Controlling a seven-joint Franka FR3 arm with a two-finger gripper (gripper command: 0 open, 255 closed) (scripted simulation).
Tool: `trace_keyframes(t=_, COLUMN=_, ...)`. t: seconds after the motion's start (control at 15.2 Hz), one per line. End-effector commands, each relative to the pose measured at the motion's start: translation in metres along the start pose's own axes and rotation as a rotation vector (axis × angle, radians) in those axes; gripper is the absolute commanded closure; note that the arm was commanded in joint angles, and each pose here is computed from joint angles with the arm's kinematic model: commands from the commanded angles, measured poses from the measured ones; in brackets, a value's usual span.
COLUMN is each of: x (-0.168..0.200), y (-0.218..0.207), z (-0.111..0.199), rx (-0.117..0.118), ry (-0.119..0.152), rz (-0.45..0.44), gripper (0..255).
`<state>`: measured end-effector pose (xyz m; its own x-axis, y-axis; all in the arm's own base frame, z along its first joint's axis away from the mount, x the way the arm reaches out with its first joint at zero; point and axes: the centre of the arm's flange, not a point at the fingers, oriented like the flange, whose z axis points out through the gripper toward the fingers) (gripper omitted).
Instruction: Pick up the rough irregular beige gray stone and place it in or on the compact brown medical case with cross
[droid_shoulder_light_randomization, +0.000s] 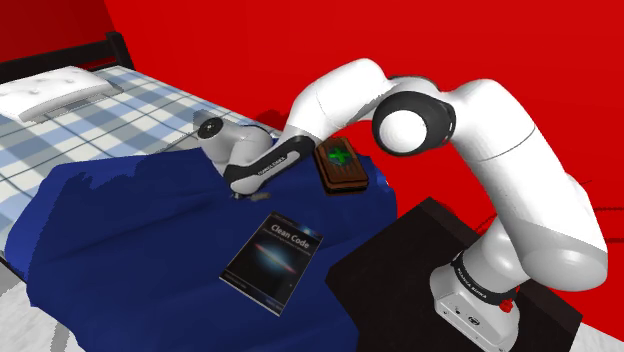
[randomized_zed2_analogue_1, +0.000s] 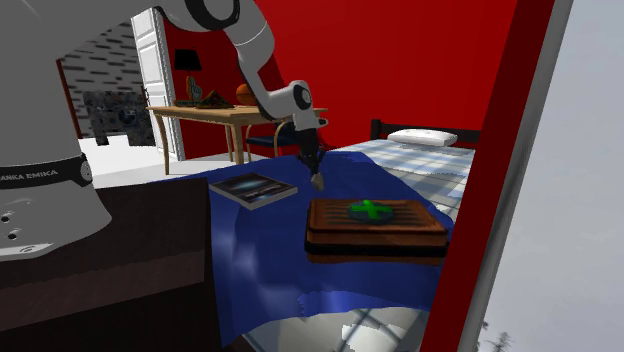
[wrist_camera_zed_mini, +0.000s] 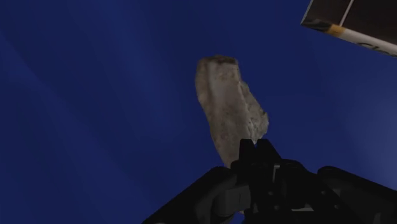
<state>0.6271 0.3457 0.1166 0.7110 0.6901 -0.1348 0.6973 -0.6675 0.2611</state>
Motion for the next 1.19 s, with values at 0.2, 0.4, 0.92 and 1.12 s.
trace_keyframes(t=0.2, x=-0.004, y=0.007, z=-0.026, rx=0.0, ry=-0.001, rz=0.0, gripper=255)
trace_keyframes(t=0.4, x=-0.027, y=0.017, z=-0.013, rx=0.06, ry=0.087, rz=0.013, gripper=0)
trace_keyframes(t=0.92, x=-0.101, y=0.047, z=0.056, rx=0.277, ry=0.406, rz=0.061, gripper=0)
trace_keyframes(t=1.12, x=-0.095, y=0.043, z=0.07, rx=0.277, ry=0.406, rz=0.061, gripper=0)
